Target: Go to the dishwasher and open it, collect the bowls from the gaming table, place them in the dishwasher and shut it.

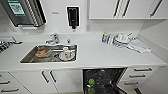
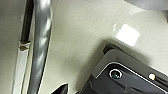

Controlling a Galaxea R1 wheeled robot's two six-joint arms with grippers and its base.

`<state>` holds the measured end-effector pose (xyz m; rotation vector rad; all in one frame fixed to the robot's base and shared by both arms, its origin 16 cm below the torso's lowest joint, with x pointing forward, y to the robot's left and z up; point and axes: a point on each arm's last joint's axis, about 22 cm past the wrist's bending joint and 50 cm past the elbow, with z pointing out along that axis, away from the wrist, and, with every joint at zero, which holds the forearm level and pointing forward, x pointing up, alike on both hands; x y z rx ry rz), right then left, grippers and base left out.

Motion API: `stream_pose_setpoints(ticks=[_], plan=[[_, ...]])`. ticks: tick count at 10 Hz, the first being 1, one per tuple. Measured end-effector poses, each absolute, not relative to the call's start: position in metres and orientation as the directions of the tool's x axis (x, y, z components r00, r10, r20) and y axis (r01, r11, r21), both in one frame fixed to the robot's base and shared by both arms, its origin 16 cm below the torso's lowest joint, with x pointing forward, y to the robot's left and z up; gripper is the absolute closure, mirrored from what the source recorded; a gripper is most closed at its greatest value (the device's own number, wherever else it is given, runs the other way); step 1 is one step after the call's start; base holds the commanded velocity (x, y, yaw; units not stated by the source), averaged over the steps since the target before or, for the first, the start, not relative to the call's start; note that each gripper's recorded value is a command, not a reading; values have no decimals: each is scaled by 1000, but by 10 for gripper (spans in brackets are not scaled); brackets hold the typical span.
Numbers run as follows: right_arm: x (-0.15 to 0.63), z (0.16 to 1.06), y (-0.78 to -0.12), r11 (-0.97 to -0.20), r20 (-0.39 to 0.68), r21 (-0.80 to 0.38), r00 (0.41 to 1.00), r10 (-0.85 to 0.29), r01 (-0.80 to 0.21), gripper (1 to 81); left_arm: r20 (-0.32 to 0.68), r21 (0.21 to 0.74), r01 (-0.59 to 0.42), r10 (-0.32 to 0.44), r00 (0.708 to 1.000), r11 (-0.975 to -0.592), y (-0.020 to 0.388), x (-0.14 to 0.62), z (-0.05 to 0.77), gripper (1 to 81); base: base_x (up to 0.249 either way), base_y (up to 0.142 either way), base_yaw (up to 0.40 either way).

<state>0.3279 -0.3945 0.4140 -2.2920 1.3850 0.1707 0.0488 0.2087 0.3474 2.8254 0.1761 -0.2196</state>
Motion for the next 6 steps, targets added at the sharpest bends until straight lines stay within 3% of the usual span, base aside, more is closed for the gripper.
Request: stream_pose_setpoints(ticks=[4,6], plan=[[349,413,-372,-269,-366,-353,397,-842,-896,10,-175,283,143,95,980,-948,211,47,346,10,0,0,0],[402,432,-369,-227,-369,-425,397,-840,-876,10,-176,283,143,95,980,-948,211,47,346,10,0,0,0]])
